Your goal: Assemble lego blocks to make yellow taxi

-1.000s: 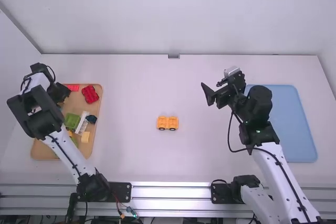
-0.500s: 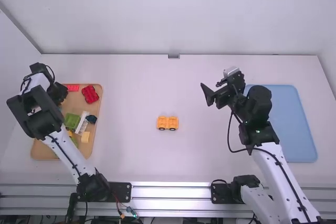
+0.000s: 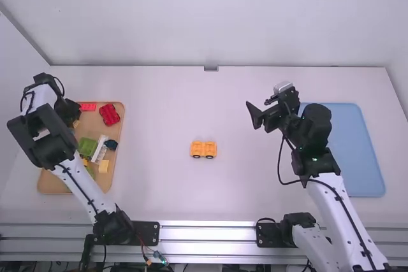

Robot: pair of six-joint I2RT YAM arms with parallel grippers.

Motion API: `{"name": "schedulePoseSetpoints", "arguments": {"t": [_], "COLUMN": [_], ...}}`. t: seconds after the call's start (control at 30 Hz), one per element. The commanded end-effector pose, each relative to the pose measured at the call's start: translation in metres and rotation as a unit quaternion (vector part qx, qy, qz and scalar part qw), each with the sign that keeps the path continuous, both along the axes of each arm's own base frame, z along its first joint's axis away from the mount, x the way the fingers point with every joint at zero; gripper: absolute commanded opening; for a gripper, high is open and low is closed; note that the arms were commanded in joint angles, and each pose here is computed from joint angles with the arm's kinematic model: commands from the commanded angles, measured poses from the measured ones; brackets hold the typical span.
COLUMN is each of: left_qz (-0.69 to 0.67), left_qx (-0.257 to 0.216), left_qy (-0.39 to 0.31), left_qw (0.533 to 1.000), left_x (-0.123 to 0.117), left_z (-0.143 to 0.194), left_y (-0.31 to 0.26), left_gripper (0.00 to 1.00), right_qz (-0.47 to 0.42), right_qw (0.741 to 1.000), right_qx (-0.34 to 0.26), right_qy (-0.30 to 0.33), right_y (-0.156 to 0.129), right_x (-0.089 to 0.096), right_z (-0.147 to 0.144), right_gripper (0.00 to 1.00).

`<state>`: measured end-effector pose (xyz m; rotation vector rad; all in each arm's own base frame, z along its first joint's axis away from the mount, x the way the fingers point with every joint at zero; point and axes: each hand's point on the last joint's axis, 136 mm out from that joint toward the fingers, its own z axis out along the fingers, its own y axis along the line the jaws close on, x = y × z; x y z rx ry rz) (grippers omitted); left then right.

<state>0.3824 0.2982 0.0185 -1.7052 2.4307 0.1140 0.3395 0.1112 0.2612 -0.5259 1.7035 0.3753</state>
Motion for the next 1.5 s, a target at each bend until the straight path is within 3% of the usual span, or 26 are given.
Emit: {"name": "schedulePoseSetpoints", "arguments": {"t": [0.0,0.27,0.37,0.47,0.57,0.8,0.93,1.17,1.47], "left_qz": [0.011,0.028,0.065,0.051,0.047,0.180,0.140,0.210,0.187], "left_qx": [0.015,0.037,0.055,0.045,0.026,-0.029,-0.050,-0.076,-0.098], "left_qy": [-0.031,-0.021,-0.008,-0.018,-0.025,0.024,0.005,0.030,-0.002], "left_qw": [0.999,0.999,0.996,0.998,0.998,0.983,0.989,0.974,0.977], "left_x": [0.010,0.002,-0.011,-0.009,-0.010,-0.053,-0.049,-0.076,-0.072], "left_z": [0.039,0.080,0.093,0.094,0.087,0.055,0.040,0.016,-0.016], "left_y": [-0.006,-0.061,-0.100,-0.146,-0.197,-0.316,-0.359,-0.393,-0.397], "left_gripper": [0.02,0.02,0.02,0.02,0.02,0.02,0.02,0.02,0.02], "right_qz": [0.004,0.005,0.005,0.005,0.006,0.006,0.015,0.030,0.030], "right_qw": [1.000,1.000,1.000,1.000,1.000,1.000,1.000,1.000,0.999], "right_qx": [0.004,0.004,0.004,0.003,0.003,0.002,0.002,0.001,0.002], "right_qy": [-0.020,-0.022,-0.022,-0.019,-0.016,-0.008,-0.005,0.003,0.013], "right_y": [0.002,0.003,0.001,0.001,0.002,0.002,0.008,0.017,0.017], "right_x": [0.001,-0.007,-0.011,-0.014,-0.015,-0.015,-0.018,-0.022,-0.023], "right_z": [0.019,0.024,0.026,0.025,0.024,0.021,0.020,0.016,0.011], "right_gripper": [0.99,0.99,0.99,0.99,0.99,0.99,0.99,0.99,0.99]}}
